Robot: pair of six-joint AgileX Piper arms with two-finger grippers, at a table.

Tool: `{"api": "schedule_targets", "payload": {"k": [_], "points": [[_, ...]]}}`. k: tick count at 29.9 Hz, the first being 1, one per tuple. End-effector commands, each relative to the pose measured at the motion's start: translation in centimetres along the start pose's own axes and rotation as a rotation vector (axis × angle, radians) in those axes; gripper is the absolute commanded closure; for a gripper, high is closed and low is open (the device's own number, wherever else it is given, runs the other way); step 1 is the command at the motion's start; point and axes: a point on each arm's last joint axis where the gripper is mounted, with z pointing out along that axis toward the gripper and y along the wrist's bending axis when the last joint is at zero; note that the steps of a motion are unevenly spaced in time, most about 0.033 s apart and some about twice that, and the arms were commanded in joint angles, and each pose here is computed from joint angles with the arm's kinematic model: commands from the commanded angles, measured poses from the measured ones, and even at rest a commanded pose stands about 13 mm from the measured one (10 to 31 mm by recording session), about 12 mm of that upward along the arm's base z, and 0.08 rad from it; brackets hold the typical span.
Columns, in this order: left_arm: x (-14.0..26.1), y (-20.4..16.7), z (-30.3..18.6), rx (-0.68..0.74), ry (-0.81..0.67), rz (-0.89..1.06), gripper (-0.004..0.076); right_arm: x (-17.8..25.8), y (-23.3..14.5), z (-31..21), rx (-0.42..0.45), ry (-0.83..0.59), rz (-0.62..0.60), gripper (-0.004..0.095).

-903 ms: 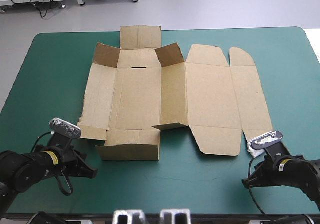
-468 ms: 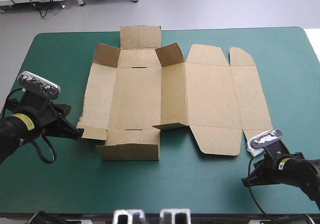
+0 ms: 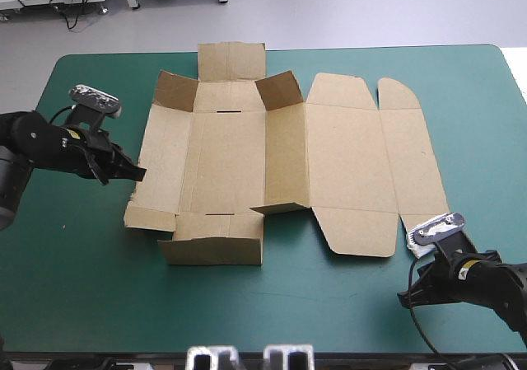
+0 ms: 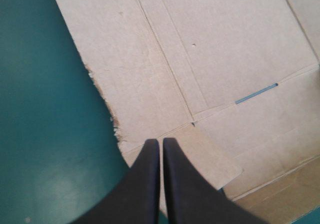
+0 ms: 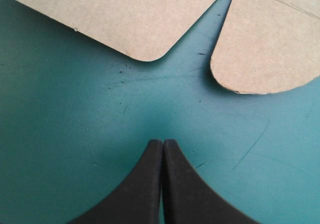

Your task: Fold the box

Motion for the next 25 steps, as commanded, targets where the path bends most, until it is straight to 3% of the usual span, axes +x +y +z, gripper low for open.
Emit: {"api": "schedule_targets", "payload": {"k": [1,4,11,15,22,25], "points": [[-0.3,3.6,-0.5,0.143,-0.134,-0.16,0.071,-0.9,-0.1,-0.6,0.015,-0.075,-0.008,0.0932],[0.4,6.3,0.7,0.205,-0.123,-0.26,0.071,-1.0,-0.2,-0.6,0.019,-0.086,-0.008,0.0932],[1.0,10.6,3.8,0.166,-0.11,-0.353,0.0698,-1.1,-0.2,-0.7,0.023,-0.099,-0.008,0.0932],[1.3,11.6,6.0,0.204,-0.059,-0.361,0.0595,-1.2,-0.1,-0.7,0.014,-0.102,-0.001,0.0932],[1.8,12.8,10.2,0.354,-0.009,-0.36,0.031,-1.2,-0.1,-0.7,0.008,-0.103,0.003,0.0932],[1.8,12.8,11.8,0.459,-0.017,-0.359,0.0269,-1.2,-0.1,-0.7,0.008,-0.103,0.003,0.0932]]}}
